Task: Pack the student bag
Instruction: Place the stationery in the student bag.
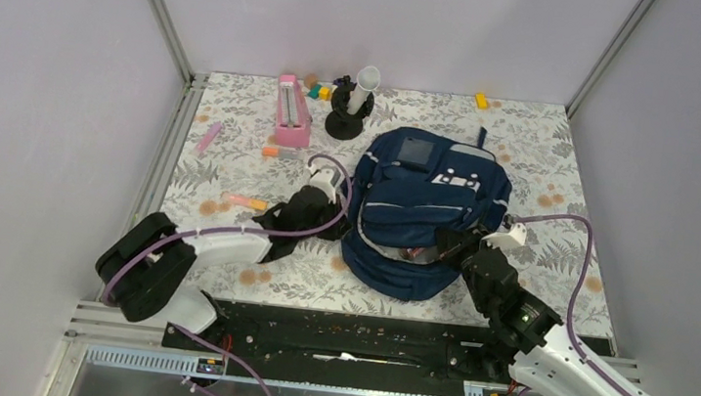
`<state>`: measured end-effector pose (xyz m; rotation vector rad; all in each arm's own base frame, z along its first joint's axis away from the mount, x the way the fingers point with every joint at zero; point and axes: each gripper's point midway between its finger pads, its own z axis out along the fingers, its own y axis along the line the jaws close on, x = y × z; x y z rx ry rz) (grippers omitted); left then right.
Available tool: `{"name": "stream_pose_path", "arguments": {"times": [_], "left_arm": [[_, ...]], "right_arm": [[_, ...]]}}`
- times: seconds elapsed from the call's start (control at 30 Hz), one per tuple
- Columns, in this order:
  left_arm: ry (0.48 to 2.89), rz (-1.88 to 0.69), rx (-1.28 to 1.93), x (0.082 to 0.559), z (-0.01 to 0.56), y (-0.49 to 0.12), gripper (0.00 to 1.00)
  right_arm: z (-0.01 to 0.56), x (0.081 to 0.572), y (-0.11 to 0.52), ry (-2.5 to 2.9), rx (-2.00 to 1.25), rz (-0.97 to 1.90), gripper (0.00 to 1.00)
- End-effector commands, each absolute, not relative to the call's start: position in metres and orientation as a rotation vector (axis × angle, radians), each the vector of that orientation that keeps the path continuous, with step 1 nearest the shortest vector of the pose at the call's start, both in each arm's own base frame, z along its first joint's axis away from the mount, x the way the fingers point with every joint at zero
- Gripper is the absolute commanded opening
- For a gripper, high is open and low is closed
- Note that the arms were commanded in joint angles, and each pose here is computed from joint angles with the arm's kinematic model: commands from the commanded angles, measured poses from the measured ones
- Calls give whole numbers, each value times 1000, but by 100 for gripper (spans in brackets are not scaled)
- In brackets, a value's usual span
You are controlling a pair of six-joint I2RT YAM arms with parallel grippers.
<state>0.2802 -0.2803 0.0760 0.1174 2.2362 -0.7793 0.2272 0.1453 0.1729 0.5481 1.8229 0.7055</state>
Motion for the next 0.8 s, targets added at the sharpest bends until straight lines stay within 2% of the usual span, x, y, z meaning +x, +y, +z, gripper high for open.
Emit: {"name": "stream_pose_path", "arguments": {"times": [0.0,0.2,0.33,0.4,0.43,0.5,0.57,0.67,0.77], "left_arm": [[2104,-850,38,254,103,-291,0],[2101,-853,-42,199,96,-291,0],[2145,-909,53,159,92,-306,2],[2154,-909,123,150,95,-310,16],[2153,-904,147,148,99,-310,28],[2138,-879,186,148,110,-304,59],[2082,-853,206,153,133,-293,77],[2040,-787,234,166,155,-272,88],[2042,-849,293,180,170,-262,91]], "right_arm": [[170,230,154,1816,584,752,0],[177,229,138,1740,670,770,0],[186,228,119,1727,662,657,0],[189,227,111,1723,662,619,0],[191,227,108,1715,664,608,0],[196,226,100,1693,674,589,0],[204,224,94,1666,684,587,0],[224,223,90,1622,688,609,0],[239,225,89,1608,673,599,0]]}}
